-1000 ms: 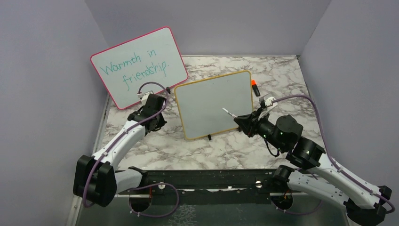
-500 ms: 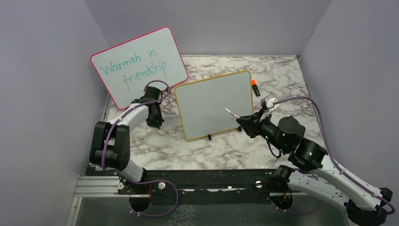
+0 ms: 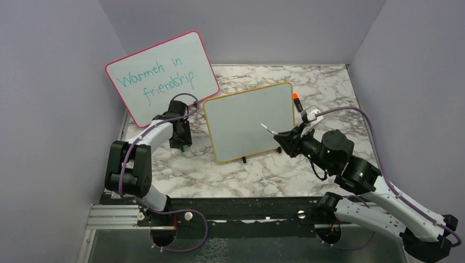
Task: Write a sentence on the whiteboard
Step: Place the pen cap at the center of the board.
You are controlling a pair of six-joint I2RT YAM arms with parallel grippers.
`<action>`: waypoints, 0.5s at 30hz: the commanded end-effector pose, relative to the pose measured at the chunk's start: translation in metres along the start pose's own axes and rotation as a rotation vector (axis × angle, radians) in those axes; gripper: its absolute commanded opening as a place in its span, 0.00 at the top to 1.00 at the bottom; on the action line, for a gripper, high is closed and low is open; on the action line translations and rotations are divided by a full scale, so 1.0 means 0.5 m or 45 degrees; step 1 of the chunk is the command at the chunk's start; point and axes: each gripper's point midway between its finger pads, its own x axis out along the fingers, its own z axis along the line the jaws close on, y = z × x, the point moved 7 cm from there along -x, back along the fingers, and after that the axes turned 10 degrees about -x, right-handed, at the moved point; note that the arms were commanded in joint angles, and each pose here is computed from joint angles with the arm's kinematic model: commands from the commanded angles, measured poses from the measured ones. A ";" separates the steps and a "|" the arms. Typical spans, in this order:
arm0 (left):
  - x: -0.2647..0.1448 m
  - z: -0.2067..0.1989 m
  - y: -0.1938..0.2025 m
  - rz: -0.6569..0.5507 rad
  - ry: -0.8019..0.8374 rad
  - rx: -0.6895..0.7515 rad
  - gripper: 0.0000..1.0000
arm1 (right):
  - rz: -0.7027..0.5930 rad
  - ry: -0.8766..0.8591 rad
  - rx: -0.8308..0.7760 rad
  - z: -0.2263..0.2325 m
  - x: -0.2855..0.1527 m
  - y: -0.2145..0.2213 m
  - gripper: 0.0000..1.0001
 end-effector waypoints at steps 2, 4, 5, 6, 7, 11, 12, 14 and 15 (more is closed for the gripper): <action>-0.042 -0.003 -0.015 -0.100 0.075 0.013 0.41 | 0.012 -0.054 0.001 0.011 -0.001 -0.021 1.00; -0.061 -0.002 -0.019 -0.148 0.087 0.007 0.31 | 0.019 -0.066 -0.001 0.014 0.000 -0.027 0.99; -0.072 -0.002 -0.023 -0.177 0.097 0.005 0.28 | 0.026 -0.069 -0.005 0.014 0.000 -0.028 0.99; -0.083 -0.002 -0.026 -0.204 0.108 0.004 0.25 | 0.030 -0.072 -0.008 0.015 0.001 -0.031 0.99; -0.093 -0.002 -0.029 -0.232 0.117 0.003 0.22 | 0.033 -0.074 -0.010 0.015 0.000 -0.034 1.00; -0.136 -0.009 -0.043 -0.326 0.187 0.007 0.13 | 0.054 -0.077 -0.007 0.017 0.004 -0.042 1.00; -0.146 -0.012 -0.046 -0.349 0.210 0.010 0.11 | 0.058 -0.076 -0.006 0.018 0.004 -0.043 1.00; -0.166 -0.016 -0.054 -0.404 0.255 0.014 0.07 | 0.072 -0.070 -0.007 0.017 0.007 -0.041 1.00; -0.177 -0.020 -0.057 -0.432 0.289 0.021 0.05 | 0.078 -0.063 -0.008 0.017 0.009 -0.041 1.00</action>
